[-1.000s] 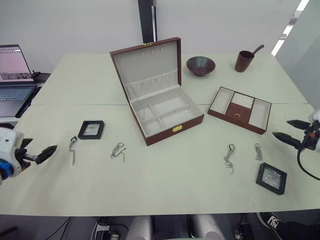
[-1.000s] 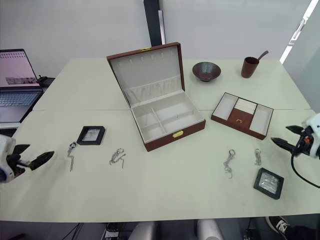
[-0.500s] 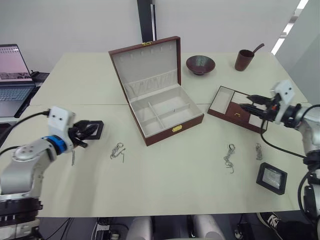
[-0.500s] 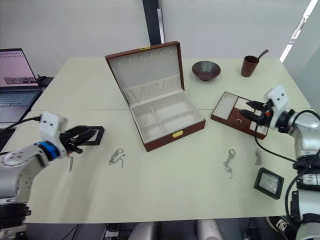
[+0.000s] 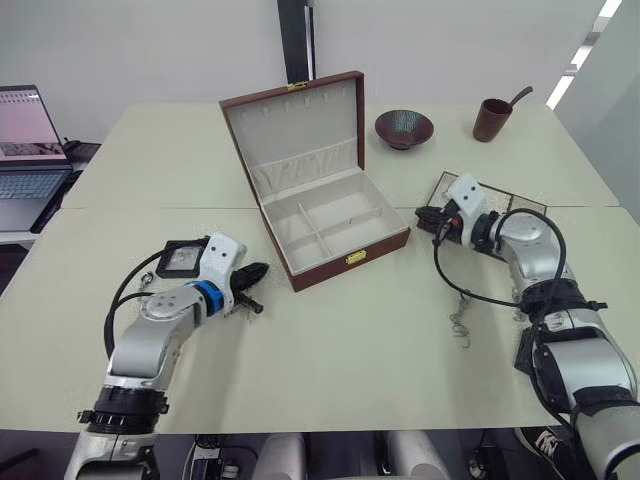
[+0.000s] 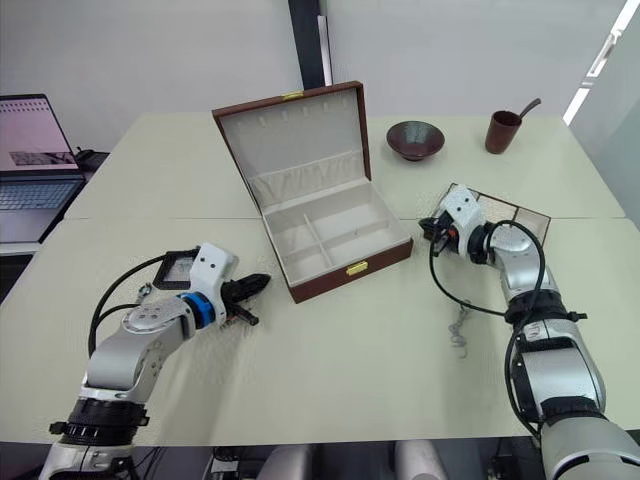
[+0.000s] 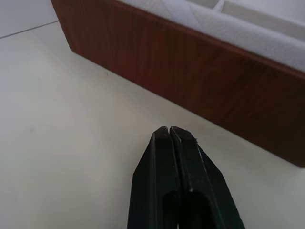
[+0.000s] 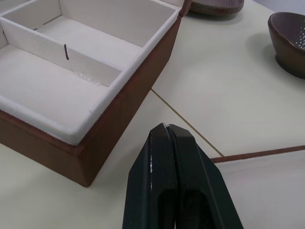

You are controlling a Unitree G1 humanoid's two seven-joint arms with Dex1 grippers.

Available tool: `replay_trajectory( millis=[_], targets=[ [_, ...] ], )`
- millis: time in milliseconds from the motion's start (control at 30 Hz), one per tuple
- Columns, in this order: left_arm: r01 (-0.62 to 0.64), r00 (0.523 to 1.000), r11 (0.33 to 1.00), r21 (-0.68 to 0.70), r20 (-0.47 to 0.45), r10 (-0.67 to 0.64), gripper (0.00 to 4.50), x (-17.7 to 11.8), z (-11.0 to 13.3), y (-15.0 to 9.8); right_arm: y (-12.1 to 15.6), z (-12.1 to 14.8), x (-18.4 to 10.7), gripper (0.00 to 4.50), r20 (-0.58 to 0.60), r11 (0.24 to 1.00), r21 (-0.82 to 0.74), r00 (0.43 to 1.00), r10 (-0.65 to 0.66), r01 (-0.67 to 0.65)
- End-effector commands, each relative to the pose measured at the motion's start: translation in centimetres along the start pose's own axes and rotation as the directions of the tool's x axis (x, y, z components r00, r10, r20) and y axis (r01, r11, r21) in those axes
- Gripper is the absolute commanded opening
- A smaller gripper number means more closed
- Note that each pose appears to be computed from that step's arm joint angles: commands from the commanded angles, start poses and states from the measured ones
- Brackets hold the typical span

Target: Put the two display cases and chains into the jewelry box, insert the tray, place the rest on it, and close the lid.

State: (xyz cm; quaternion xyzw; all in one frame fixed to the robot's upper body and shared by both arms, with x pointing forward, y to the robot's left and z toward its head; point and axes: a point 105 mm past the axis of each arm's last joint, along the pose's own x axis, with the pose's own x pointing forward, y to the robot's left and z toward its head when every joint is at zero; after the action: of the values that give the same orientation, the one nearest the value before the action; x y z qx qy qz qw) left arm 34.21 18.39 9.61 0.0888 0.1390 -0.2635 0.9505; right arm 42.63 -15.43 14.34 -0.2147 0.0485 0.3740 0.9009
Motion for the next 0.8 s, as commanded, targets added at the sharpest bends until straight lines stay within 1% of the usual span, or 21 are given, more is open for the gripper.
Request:
replay_trajectory(
  millis=[33, 167, 267, 433, 600, 800],
  targets=[
    [0.018, 0.999, 0.999, 0.038, 0.05, -0.02, 0.0, 0.7, 1.7, -0.7, 0.8, 1.0, 0.6, 0.02, 0.025, 0.998, -0.043, 0.998, 0.053, -0.051],
    [0.048, 0.997, 0.998, 0.043, 0.064, -0.051, 0.0, 1.3, 2.2, -1.5, 1.8, 0.9, 0.7, 0.02, 0.031, 0.994, -0.03, 0.994, 0.105, -0.104],
    [0.09, 0.994, 0.995, 0.051, 0.065, -0.093, 0.0, 1.5, 2.4, -2.3, 3.3, 0.8, 0.2, 0.02, 0.05, 0.981, -0.005, 0.98, 0.192, -0.192],
    [0.169, 0.983, 0.984, 0.06, 0.058, -0.173, 0.0, 1.5, 2.5, -3.9, 5.2, 1.1, -0.9, 0.02, 0.081, 0.96, 0.028, 0.958, 0.276, -0.279],
    [0.209, 0.976, 0.975, 0.074, 0.045, -0.213, 0.0, 1.5, 2.6, -4.8, 6.7, 0.9, -2.0, 0.02, 0.079, 0.944, 0.056, 0.944, 0.321, -0.325],
    [0.25, 0.967, 0.965, 0.077, 0.027, -0.253, 0.0, 1.4, 2.5, -5.4, 7.9, 0.6, -3.3, 0.02, 0.076, 0.94, 0.088, 0.943, 0.325, -0.331]
  ],
)
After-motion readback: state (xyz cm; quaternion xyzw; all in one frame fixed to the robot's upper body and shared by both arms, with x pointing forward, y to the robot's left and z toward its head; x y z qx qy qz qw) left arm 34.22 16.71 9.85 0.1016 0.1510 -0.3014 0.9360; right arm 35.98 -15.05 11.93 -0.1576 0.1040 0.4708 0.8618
